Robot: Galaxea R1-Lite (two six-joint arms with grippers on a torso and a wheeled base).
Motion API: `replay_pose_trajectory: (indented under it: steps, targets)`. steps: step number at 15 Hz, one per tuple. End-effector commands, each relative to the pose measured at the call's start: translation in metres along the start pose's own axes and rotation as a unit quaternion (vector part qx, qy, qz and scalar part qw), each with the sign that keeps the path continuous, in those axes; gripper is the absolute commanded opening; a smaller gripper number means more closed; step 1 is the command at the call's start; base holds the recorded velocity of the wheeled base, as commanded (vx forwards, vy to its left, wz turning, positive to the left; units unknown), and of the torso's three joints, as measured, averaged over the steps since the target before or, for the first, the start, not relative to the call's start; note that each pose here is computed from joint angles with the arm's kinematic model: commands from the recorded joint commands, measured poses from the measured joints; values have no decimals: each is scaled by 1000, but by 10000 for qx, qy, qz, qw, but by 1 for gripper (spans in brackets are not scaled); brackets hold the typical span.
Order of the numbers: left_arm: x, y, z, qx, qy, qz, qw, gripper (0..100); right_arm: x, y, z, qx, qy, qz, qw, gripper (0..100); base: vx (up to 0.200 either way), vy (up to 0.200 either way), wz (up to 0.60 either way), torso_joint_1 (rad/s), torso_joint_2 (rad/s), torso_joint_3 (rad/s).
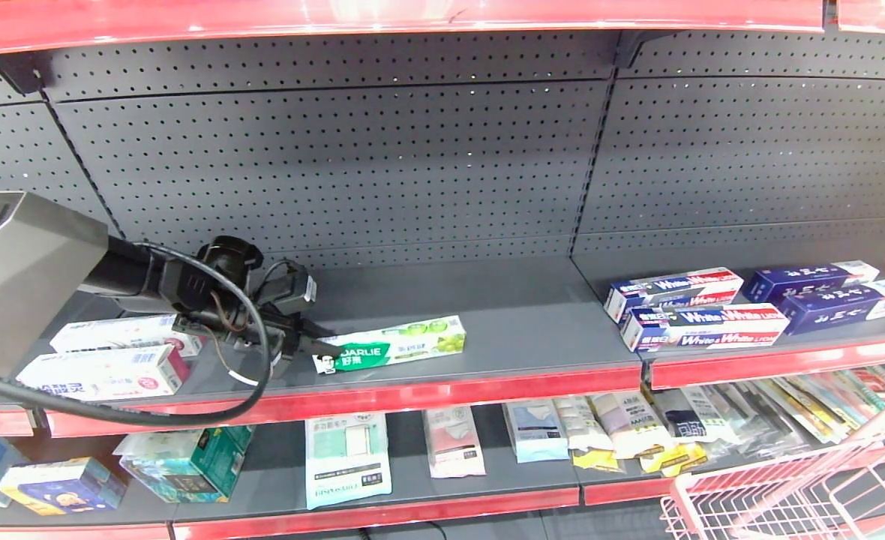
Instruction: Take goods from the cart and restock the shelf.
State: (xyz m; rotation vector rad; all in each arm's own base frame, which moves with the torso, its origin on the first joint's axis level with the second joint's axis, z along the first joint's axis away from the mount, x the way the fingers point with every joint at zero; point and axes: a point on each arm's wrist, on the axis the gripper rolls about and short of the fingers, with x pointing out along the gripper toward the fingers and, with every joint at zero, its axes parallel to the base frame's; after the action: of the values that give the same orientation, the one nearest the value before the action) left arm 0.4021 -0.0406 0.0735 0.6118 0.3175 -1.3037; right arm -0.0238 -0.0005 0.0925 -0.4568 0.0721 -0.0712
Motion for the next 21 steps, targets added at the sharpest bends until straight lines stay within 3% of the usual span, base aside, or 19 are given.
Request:
replay_pose_trajectory:
  steps: [1, 4, 7, 17, 21]
  targets:
    - [-3, -4, -3, -85, 16, -14, 10000, 0, 0, 0, 0, -3, 6, 6, 10000, 0, 0, 0, 0, 0, 0, 0]
    - [-6, -9, -9, -178, -31, -41, 9998, 0, 0, 0, 0, -3, 6, 6, 10000, 0, 0, 0, 0, 0, 0, 0]
    - [-9, -12, -18, -82, -147, 41, 9998, 0, 0, 0, 0, -11, 23, -11, 10000, 0, 0, 0, 0, 0, 0, 0]
    - [-13, -10, -30, -195, -270, 65, 9994, 0, 0, 0, 0, -18, 44, -35, 10000, 0, 0, 0, 0, 0, 0, 0]
    - [-11, -6, -31, -105, -419, 47, 9991, 0, 0, 0, 0, -87, 54, -73, 9999, 0, 0, 0, 0, 0, 0, 0]
